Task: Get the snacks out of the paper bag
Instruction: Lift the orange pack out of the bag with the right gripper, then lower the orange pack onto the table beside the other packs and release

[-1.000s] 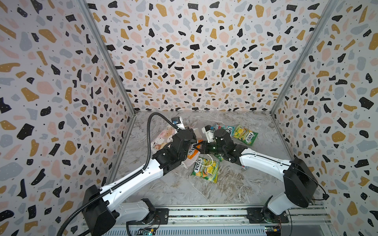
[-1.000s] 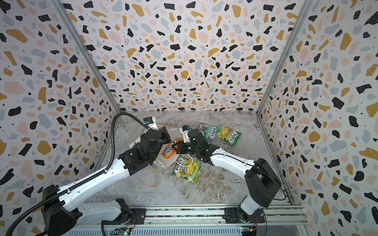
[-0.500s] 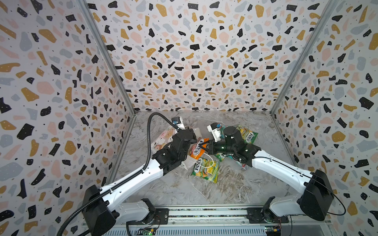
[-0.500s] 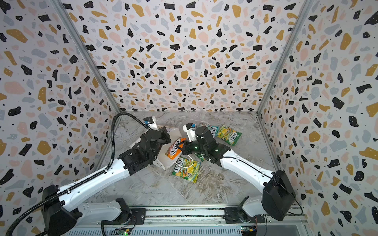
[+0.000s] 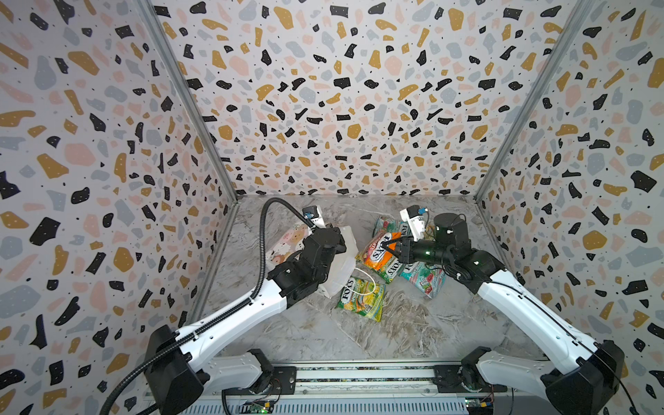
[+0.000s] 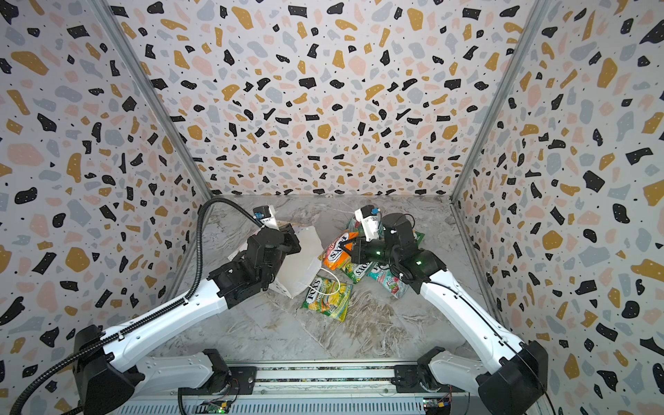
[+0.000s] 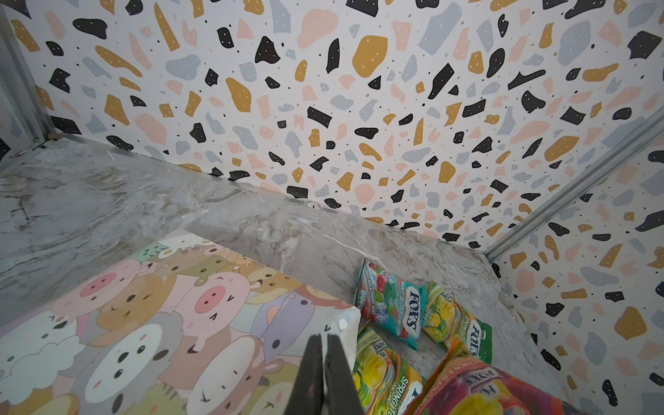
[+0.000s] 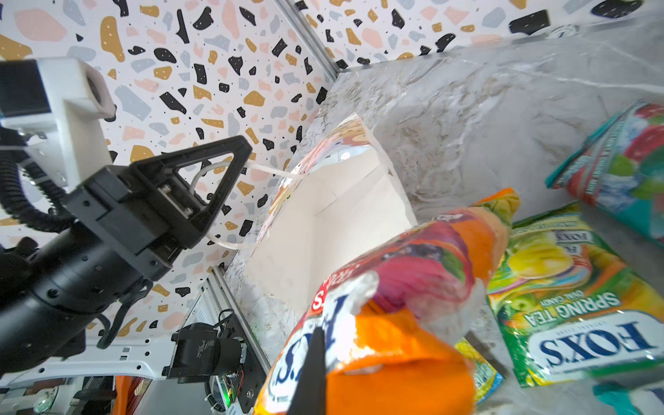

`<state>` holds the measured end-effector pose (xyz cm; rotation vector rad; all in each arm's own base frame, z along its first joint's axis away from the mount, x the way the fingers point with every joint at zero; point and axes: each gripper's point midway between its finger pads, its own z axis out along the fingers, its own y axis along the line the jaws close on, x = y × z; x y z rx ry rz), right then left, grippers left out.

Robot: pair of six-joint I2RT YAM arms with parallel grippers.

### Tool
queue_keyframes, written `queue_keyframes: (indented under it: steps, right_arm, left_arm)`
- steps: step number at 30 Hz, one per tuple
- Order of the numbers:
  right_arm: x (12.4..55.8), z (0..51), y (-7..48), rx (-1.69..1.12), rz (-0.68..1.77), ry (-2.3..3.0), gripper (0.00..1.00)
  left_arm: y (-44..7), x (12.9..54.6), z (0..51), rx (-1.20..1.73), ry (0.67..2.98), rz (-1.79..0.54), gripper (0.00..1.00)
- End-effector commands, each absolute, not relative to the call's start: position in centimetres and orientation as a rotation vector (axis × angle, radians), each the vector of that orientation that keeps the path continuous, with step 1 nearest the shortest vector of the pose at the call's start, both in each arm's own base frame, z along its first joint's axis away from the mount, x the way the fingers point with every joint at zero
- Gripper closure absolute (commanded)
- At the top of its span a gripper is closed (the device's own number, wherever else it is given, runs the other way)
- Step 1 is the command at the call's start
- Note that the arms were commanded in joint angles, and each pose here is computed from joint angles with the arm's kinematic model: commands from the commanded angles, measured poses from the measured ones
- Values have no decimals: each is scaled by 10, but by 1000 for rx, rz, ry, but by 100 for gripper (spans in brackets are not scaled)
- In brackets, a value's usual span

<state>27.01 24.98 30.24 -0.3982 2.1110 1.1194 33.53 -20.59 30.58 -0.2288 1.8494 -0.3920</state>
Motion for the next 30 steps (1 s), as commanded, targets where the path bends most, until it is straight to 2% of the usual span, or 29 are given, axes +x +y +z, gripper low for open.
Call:
queue_keyframes:
  steps: [1,10,21,30]
  right_arm:
    - [260,308,225,-415,1093,2098,100]
    - [242,253,181,-337,1013,2269,100]
    - [215,200,173,-302,1026,2407,100]
    - [213,172,177,-296,1062,2459,100]
  left_arm:
    - [-204,334,324,-231,1812,-414,100]
    - [-206,334,330,-221,1808,-428,100]
    - [-208,333,329,-214,1811,-442,100]
    - [-209,333,329,-212,1814,-449,100]
